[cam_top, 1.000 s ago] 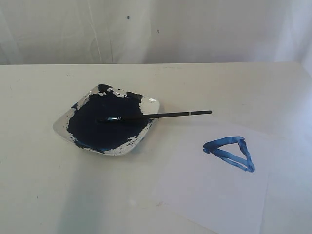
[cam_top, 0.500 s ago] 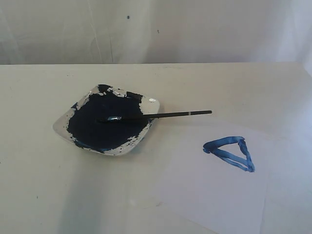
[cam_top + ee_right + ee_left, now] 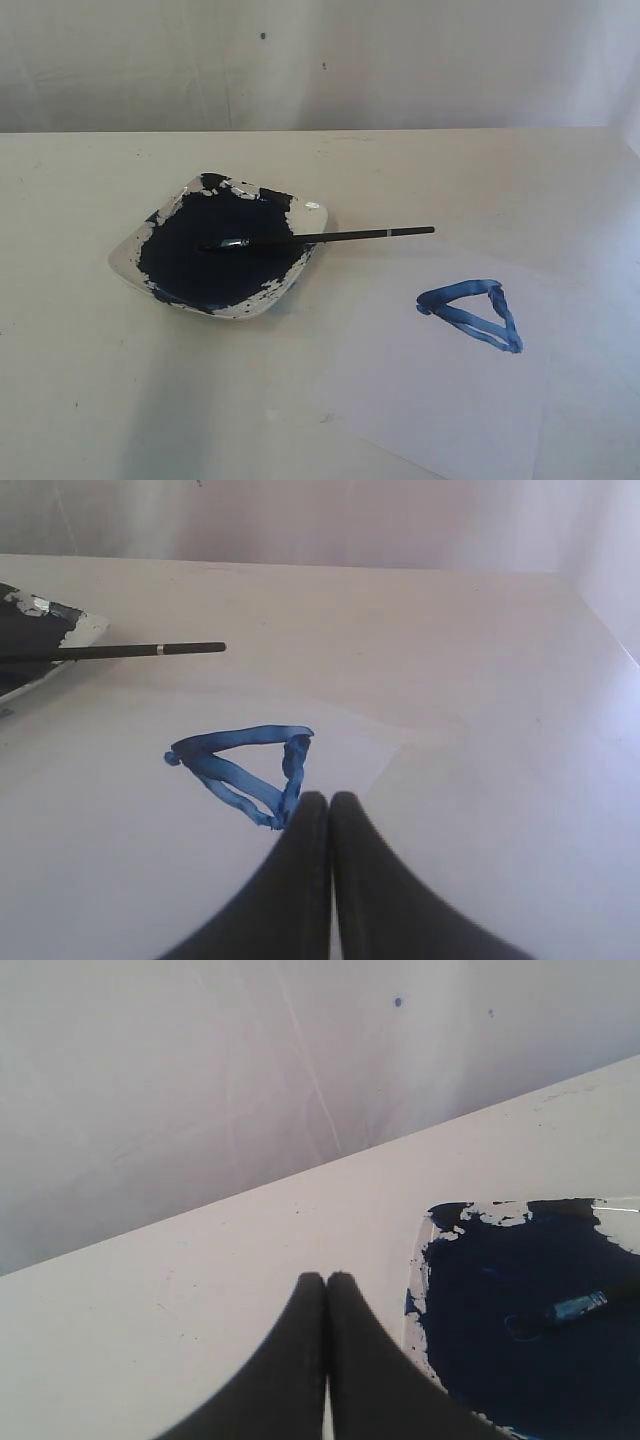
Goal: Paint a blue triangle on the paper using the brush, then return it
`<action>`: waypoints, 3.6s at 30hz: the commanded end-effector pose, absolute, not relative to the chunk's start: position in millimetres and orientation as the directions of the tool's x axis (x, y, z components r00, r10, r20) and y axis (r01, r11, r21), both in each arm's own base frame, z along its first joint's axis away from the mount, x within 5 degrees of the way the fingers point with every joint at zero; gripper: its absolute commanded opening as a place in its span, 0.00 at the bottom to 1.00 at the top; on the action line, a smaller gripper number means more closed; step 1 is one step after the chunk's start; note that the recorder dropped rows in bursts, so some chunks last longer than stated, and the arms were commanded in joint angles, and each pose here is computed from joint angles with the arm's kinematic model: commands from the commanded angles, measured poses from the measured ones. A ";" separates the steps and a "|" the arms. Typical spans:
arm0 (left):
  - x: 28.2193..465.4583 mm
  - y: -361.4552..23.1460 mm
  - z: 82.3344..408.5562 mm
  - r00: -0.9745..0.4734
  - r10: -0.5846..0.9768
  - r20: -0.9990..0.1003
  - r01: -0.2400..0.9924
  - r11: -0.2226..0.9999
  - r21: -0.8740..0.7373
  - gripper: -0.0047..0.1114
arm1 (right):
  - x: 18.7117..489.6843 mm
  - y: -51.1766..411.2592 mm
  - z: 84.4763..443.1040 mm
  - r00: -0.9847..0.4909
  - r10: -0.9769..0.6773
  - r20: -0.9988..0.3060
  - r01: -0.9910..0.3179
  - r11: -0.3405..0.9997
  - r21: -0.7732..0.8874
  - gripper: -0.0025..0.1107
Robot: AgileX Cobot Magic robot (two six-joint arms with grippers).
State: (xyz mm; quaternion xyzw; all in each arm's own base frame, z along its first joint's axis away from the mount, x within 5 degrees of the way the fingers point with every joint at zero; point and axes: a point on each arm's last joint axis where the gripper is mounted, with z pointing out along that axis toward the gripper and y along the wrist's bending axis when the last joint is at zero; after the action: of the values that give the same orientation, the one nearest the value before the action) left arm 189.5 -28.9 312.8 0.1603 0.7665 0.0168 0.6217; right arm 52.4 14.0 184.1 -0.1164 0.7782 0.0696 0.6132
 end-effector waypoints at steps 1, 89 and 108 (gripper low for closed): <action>187.1 -29.3 312.1 -0.170 0.276 -0.946 0.231 0.944 0.234 0.04 | 52.9 11.3 184.5 -0.213 -0.092 -0.973 -0.222 0.974 -0.043 0.02; 60.4 -7.9 182.3 -0.440 0.133 -0.888 0.155 0.985 0.071 0.04 | 53.5 7.2 184.2 -0.225 -0.061 -0.972 -0.142 0.989 -0.029 0.02; 51.1 1.6 165.1 -0.370 0.062 -0.927 -0.018 0.997 0.073 0.04 | 53.5 7.3 184.2 -0.226 -0.059 -0.972 -0.142 0.989 -0.027 0.02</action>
State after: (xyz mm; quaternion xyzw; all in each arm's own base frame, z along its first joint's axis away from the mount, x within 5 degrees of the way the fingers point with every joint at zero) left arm 51.6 -0.1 166.7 0.0234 0.8242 0.0235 0.5653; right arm 53.6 7.6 183.6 -0.0639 0.7860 0.0371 0.6138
